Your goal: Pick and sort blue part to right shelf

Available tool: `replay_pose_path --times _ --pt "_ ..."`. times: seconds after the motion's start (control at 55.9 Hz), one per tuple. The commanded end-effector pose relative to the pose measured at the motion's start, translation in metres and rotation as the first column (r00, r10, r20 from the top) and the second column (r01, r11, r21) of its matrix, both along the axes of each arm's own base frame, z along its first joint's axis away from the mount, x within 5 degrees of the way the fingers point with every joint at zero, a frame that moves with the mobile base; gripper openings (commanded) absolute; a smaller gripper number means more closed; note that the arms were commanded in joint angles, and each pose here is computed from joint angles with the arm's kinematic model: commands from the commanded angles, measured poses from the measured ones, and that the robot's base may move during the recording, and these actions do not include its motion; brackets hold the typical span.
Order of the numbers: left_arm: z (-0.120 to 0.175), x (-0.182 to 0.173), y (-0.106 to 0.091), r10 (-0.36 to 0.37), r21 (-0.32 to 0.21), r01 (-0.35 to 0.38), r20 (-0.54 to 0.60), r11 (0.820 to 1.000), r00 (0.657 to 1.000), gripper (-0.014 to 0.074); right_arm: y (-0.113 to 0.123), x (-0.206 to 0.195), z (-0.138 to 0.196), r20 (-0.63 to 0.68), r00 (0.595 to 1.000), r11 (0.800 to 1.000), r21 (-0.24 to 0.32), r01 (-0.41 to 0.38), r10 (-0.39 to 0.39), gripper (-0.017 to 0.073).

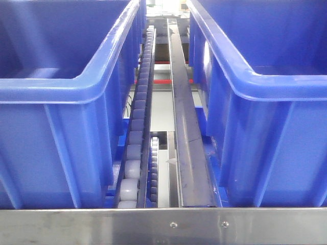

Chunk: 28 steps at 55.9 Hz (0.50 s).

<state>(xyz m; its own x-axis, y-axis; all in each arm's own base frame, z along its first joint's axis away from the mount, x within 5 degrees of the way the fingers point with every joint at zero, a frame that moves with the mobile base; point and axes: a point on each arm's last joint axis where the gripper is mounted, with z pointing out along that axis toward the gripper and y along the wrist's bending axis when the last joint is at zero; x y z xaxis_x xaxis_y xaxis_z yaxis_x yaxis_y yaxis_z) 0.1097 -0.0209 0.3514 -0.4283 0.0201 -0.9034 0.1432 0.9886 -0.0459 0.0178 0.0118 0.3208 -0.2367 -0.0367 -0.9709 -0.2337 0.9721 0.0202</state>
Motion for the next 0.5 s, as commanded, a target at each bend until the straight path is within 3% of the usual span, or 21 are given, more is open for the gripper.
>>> replay_pose_path --times 0.0,0.143,0.286,0.483 --pt "0.012 -0.02 0.006 0.0 -0.02 0.004 0.166 1.0 0.986 0.0125 0.002 0.019 0.031 0.024 1.0 0.998 0.057 0.015 -0.017 0.0113" --pt "0.008 -0.051 0.014 0.007 -0.037 0.003 0.265 0.999 0.964 0.0125 0.008 0.059 0.055 -0.131 0.991 0.999 0.041 0.017 -0.012 0.0113" --pt "0.002 -0.073 0.021 0.017 -0.033 -0.006 0.344 0.999 0.939 0.0125 0.017 0.119 0.064 -0.325 0.945 0.999 0.037 0.032 -0.018 0.0113" --pt "-0.007 -0.082 0.024 0.024 -0.027 -0.016 0.336 0.999 0.941 0.0125 0.022 0.202 0.059 -0.468 0.881 0.998 -0.029 0.053 -0.061 0.0113"
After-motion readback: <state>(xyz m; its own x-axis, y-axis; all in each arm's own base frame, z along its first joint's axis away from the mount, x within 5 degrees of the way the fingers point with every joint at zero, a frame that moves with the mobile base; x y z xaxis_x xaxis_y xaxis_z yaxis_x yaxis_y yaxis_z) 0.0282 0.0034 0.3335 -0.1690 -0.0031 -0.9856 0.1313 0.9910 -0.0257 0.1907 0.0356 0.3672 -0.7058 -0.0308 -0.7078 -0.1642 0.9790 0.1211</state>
